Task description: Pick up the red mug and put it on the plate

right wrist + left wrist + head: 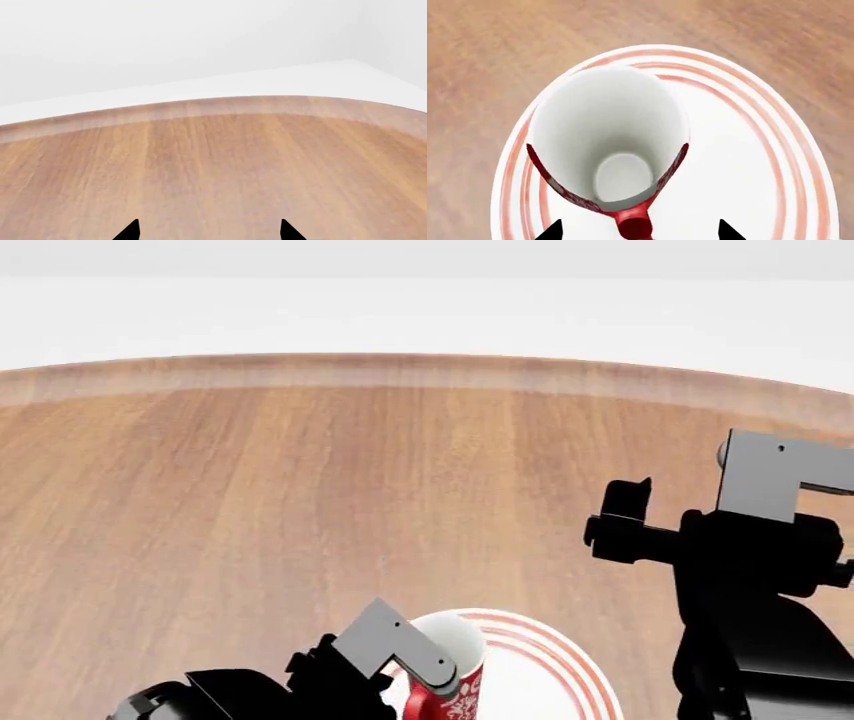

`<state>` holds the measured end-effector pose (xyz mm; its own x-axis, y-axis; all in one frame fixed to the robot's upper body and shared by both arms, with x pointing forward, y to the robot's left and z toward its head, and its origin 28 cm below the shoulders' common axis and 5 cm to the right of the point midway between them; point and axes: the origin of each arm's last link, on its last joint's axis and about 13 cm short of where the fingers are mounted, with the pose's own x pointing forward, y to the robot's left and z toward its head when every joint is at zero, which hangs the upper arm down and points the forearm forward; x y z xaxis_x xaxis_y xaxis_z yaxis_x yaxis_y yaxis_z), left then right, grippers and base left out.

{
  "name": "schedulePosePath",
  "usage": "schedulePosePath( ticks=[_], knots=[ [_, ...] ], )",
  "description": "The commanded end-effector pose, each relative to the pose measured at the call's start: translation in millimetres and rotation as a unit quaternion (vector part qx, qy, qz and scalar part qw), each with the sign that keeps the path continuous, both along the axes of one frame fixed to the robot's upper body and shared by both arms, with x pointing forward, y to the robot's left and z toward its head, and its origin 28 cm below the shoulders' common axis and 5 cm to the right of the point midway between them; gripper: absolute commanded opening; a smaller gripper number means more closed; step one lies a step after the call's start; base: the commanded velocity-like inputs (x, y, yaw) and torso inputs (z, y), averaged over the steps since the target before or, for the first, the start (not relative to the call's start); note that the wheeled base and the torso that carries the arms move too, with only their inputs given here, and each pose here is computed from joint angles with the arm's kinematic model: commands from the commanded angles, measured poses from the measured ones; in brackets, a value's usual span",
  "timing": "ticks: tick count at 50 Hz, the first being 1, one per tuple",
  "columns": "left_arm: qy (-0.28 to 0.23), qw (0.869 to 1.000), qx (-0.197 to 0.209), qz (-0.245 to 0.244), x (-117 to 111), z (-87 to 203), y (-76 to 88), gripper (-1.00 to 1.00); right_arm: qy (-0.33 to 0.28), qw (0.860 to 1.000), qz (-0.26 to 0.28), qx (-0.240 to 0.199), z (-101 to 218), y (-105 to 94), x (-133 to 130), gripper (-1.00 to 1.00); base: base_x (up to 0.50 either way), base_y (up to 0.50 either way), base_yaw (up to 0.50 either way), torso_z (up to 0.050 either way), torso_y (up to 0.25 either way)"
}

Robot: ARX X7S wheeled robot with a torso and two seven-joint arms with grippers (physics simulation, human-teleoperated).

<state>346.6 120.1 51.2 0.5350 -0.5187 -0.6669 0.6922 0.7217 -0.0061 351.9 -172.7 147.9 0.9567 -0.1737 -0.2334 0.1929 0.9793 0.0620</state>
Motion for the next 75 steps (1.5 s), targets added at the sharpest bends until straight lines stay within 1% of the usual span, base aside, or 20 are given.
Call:
schedulePosePath(
  ticks=[1, 16, 29, 37, 44, 50, 53, 55, 56, 58, 59, 62, 63, 64, 66, 67, 69, 70, 71, 75],
  knots=[
    [-0.017, 0.999, -0.026, -0.021, 9, 15, -3.4, 1.0, 0.001, 1.0, 0.008, -0.002, 0, 5.6, 3, 1.0, 0.0, 0.0, 0.0, 0.0, 0.0],
    [-0.023, 0.999, -0.028, -0.022, -5, 26, 5.6, 1.0, 0.002, 1.0, 0.012, -0.003, 0, 7.3, 4, 1.0, 0.0, 0.0, 0.0, 0.0, 0.0],
    [-0.049, 0.999, -0.02, 0.005, -41, 46, 40.4, 1.0, 0.001, 1.0, 0.013, 0.0, -1, 7.8, 4, 1.0, 0.0, 0.0, 0.0, 0.0, 0.0],
    [-0.062, 0.996, -0.055, 0.017, -65, 66, 63.4, 1.0, 0.001, 1.0, 0.016, -0.001, -1, 9.9, 4, 1.0, 0.0, 0.0, 0.0, 0.0, 0.0],
    [-0.115, 0.986, -0.112, 0.043, -78, 101, 88.9, 1.0, -0.005, 1.0, 0.018, -0.006, 5, 10.9, 3, 1.0, 0.0, 0.0, 0.0, 0.0, 0.0],
    [-0.129, 0.98, -0.141, 0.047, -81, 108, 91.9, 1.0, -0.007, 1.0, 0.017, -0.008, 9, 10.7, 2, 1.0, 0.0, 0.0, 0.0, 0.0, 0.0],
    [-0.19, 0.96, -0.192, 0.071, -80, 116, 92.6, 1.0, -0.011, 1.0, 0.018, -0.012, 9, 10.9, 0, 1.0, 0.0, 0.0, 0.0, 0.0, 0.0],
    [-0.214, 0.951, -0.199, 0.106, -77, 117, 92.7, 1.0, -0.014, 1.0, 0.019, -0.013, 10, 11.1, -1, 1.0, 0.0, 0.0, 0.0, 0.0, 0.0],
    [-0.26, 0.934, -0.196, 0.149, -73, 119, 92.1, 1.0, -0.017, 1.0, 0.02, -0.015, 10, 11.4, -2, 1.0, 0.0, 0.0, 0.0, 0.0, 0.0],
    [-0.283, 0.921, -0.192, 0.186, -70, 120, 91.6, 1.0, -0.02, 0.999, 0.022, -0.015, 11, 11.8, -2, 1.0, 0.0, 0.0, 0.0, 0.0, 0.0],
    [-0.308, 0.902, -0.188, 0.237, -66, 123, 91.6, 1.0, -0.025, 0.999, 0.024, -0.017, 13, 12.5, -4, 1.0, 0.0, 0.0, 0.0, 0.0, 0.0],
    [-0.364, 0.865, -0.176, 0.297, -61, 129, 92.0, 1.0, -0.044, 0.998, 0.038, -0.02, 19, 15.0, -8, 1.0, 0.0, 0.0, 0.0, 0.0, 0.0],
    [-0.364, 0.865, -0.178, 0.295, -61, 131, 91.4, 1.0, -0.047, 0.998, 0.037, -0.024, 19, 15.7, -10, 1.0, 0.0, 0.0, 0.0, 0.0, 0.0],
    [-0.385, 0.854, -0.164, 0.309, -60, 132, 91.3, 1.0, -0.057, 0.997, 0.042, -0.026, 23, 16.3, -11, 1.0, 0.0, 0.0, 0.0, 0.0, 0.0],
    [-0.384, 0.855, -0.164, 0.308, -59, 134, 90.2, 1.0, -0.062, 0.997, 0.043, -0.025, 23, 16.9, -13, 1.0, 0.0, 0.0, 0.0, 0.0, 0.0],
    [-0.401, 0.844, -0.157, 0.318, -58, 135, 90.6, 1.0, -0.067, 0.996, 0.043, -0.027, 23, 17.2, -14, 1.0, 0.0, 0.0, 0.0, 0.0, 0.0],
    [-0.398, 0.846, -0.16, 0.317, -57, 136, 90.4, 1.0, -0.072, 0.996, 0.047, -0.027, 25, 17.9, -15, 1.0, 0.0, 0.0, 0.0, 0.0, 0.0],
    [-0.408, 0.836, -0.163, 0.329, -54, 139, 91.2, 1.0, -0.083, 0.995, 0.052, -0.031, 26, 19.1, -16, 1.0, 0.0, 0.0, 0.0, 0.0, 0.0],
    [-0.404, 0.839, -0.163, 0.324, -53, 139, 90.9, 1.0, -0.083, 0.995, 0.054, -0.032, 29, 19.6, -17, 1.0, 0.0, 0.0, 0.0, 0.0, 0.0],
    [-0.419, 0.827, -0.163, 0.337, -48, 142, 91.9, 1.0, -0.113, 0.99, 0.072, -0.042, 35, 23.0, -21, 1.0, 0.0, 0.0, 0.0, 0.0, 0.0]
  ],
)
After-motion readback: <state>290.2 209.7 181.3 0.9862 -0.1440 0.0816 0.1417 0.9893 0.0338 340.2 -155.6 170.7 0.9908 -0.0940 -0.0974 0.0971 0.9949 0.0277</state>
